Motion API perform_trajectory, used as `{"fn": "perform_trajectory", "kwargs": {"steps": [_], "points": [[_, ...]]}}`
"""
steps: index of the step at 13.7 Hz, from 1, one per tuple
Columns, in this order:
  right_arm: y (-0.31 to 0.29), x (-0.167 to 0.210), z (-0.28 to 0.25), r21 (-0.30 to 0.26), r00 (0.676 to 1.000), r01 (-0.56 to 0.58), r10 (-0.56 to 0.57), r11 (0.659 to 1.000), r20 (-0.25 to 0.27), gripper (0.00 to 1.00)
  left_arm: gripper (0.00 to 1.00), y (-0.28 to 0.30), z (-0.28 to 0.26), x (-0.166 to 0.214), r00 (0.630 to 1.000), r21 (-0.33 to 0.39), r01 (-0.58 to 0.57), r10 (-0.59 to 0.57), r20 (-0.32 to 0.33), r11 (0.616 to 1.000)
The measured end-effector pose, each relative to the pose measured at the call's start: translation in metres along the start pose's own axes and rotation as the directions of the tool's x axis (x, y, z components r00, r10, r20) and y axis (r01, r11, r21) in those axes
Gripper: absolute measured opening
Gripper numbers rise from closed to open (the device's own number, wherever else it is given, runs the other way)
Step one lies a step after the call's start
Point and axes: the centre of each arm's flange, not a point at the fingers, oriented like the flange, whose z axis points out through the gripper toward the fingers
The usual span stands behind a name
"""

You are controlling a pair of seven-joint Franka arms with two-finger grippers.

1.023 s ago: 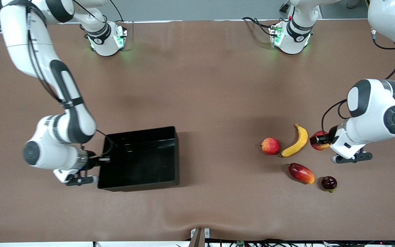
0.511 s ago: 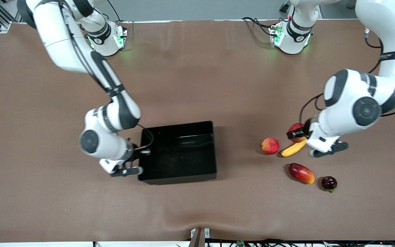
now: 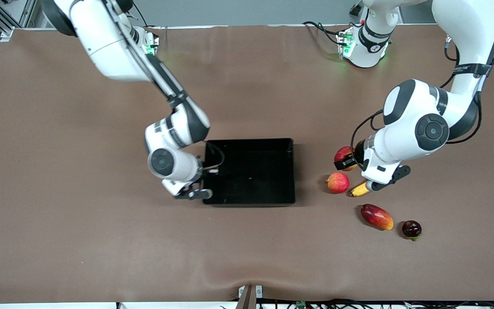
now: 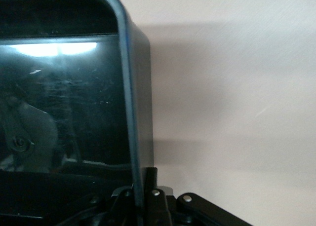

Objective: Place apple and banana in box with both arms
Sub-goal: 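Carry the apple over the box with the left gripper while the right gripper withdraws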

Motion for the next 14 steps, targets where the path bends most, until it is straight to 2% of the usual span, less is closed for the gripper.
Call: {"fn": "perform_trajectory", "kwargs": {"steps": [1,2,4,7,11,14], "points": [[-0.020,-0.014,0.006,-0.009,1.000,-0.015,0.015,1.000,0.009,0.04,0.74,0.015,-0.001,-0.011,1.000,-0.008,0.027,-0.027,-0.002,1.000],[-0.034,-0.028,0.013,-0.024,1.000,-0.011,0.012,1.000,0.029,0.08,0.74,0.031,0.000,-0.024,0.999,-0.015,0.049,-0.049,-0.004,0.999],[-0.049,-0.045,0.022,-0.058,0.998,0.016,-0.013,0.998,0.054,0.28,0.74,0.061,0.009,-0.045,0.998,-0.023,0.069,-0.069,0.005,0.997],[-0.045,-0.043,0.014,-0.075,0.998,0.014,-0.010,0.997,0.063,0.60,0.74,0.075,0.031,-0.045,0.993,-0.048,0.115,-0.114,0.015,0.992],[-0.011,-0.018,-0.063,-0.037,0.999,-0.047,0.047,0.998,0.001,1.00,0.74,0.089,0.068,-0.051,0.989,-0.029,0.145,-0.144,0.028,0.989],[0.053,0.014,-0.122,-0.031,0.992,-0.114,0.112,0.993,-0.063,1.00,0.74,0.108,0.113,-0.076,0.987,0.034,0.160,-0.159,-0.031,0.987]]}}
